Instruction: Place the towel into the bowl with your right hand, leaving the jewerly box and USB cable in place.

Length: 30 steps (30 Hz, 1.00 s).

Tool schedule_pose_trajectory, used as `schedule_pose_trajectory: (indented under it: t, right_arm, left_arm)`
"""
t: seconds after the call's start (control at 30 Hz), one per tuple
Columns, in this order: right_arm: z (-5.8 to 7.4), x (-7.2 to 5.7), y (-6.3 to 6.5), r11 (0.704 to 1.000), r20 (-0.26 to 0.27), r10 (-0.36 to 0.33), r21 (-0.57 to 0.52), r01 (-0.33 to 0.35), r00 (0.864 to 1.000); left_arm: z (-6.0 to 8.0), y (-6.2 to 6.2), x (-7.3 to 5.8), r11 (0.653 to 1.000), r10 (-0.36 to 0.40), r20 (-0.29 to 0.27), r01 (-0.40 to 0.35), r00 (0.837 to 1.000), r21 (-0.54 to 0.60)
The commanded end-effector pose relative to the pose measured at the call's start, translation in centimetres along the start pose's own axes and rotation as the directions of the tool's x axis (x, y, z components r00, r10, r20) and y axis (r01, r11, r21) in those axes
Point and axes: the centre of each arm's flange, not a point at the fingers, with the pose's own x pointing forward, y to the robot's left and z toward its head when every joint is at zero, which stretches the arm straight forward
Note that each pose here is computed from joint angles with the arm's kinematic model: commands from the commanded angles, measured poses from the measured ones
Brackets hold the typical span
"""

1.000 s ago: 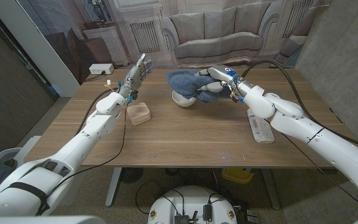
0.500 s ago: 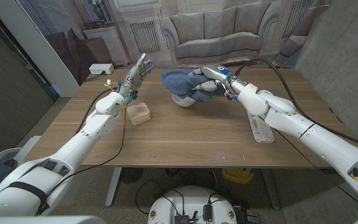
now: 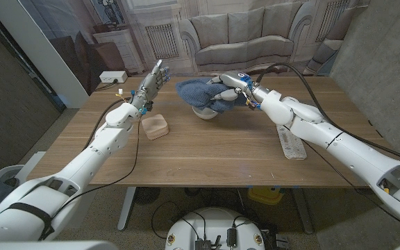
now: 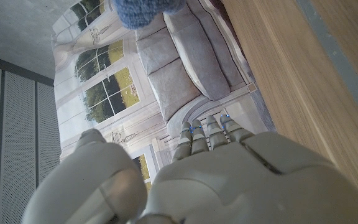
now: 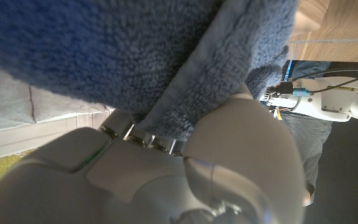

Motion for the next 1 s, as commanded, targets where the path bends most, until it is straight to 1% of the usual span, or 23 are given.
schedule_pose_trajectory:
  t: [0.03,0.43,0.7,1.0]
  right_arm:
    - [-0.2,1.3,0.3,1.0,0.006,-0.006,-0.013,0.006,1.0]
    - [-0.5,2.8,0.5,1.0,0.029,-0.009,-0.005,0.009,1.0]
    - [-0.3,3.7,0.8,0.999,0.049,0.004,-0.035,-0.002,0.999]
    - [-0.7,4.4,1.2,0.999,0.048,0.014,-0.04,-0.013,0.999]
  left_arm:
    - [-0.1,0.3,-0.2,1.0,0.002,-0.003,-0.002,1.0,-0.003]
    - [0.2,0.1,0.0,1.0,-0.004,-0.004,0.004,1.0,0.006]
    - [0.3,0.1,-0.1,1.0,0.003,0.0,-0.003,1.0,0.007]
    - [0.3,0.0,-0.1,1.0,0.003,-0.002,-0.003,1.0,0.008]
